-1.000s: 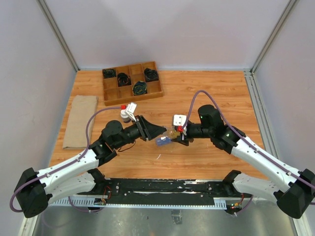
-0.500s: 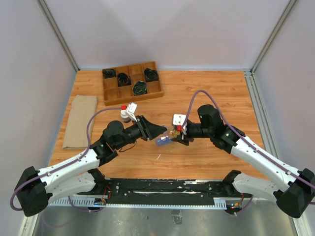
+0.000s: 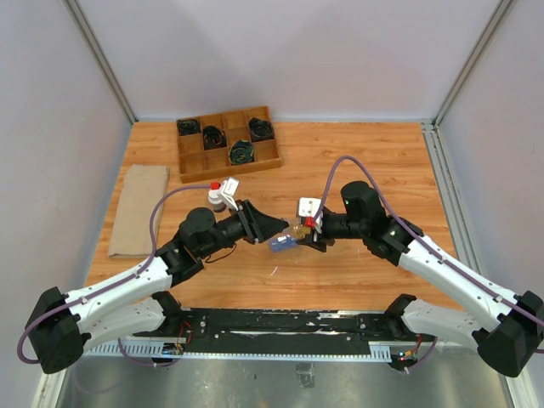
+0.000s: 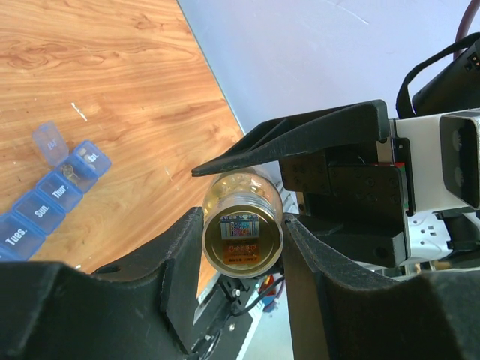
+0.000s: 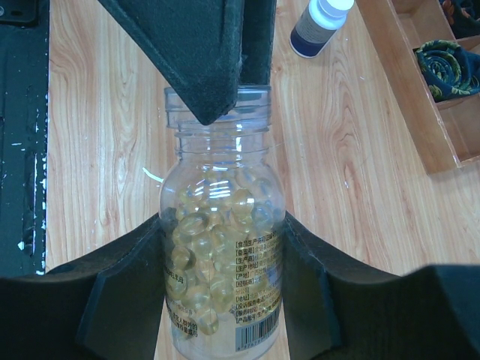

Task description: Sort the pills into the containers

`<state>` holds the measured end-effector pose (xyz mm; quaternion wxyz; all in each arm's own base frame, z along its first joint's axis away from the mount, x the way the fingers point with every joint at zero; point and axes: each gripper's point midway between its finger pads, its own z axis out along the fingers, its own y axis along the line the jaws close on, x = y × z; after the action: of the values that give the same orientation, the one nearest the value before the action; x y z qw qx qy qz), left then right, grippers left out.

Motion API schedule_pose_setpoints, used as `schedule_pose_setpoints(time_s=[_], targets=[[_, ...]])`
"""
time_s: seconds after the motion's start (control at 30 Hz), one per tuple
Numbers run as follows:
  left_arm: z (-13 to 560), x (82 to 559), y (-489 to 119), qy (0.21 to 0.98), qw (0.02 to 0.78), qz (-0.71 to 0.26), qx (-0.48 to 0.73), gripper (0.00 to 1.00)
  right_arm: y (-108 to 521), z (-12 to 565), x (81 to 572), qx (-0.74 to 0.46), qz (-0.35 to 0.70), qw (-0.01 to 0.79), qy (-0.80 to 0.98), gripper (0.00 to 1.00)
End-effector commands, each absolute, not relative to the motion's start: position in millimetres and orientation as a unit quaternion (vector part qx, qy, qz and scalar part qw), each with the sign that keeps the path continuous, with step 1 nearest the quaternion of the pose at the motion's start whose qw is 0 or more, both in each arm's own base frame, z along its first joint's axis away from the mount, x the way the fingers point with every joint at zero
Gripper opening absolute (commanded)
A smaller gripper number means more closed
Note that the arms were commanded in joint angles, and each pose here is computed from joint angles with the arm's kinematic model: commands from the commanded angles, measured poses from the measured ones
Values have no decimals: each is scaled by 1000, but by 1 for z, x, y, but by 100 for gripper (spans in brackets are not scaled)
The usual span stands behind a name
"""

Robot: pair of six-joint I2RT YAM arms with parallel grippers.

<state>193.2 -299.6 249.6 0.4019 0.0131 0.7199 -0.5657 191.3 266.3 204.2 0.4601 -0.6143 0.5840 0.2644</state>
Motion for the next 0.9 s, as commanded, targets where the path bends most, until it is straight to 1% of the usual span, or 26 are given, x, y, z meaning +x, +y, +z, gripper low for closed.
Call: schedule_pose_setpoints(time_s=[0.0,0.33,0.53,0.67,0.87], targets=[[255,190,-303,720,403,-564,28,31,273,228,192,-613,275,487,559,8],[263,186,-309,700,390,-598,22,31,276,222,191,-616,278,477,562,7],[253,186,-310,709,383,-591,24,31,276,225,189,-613,285,479,561,7],[247,185,-311,714,378,-589,25,30,278,229,186,-597,311,472,569,7],[253,179,-312,699,382,-603,40,30,280,238,178,-574,367,461,569,7]])
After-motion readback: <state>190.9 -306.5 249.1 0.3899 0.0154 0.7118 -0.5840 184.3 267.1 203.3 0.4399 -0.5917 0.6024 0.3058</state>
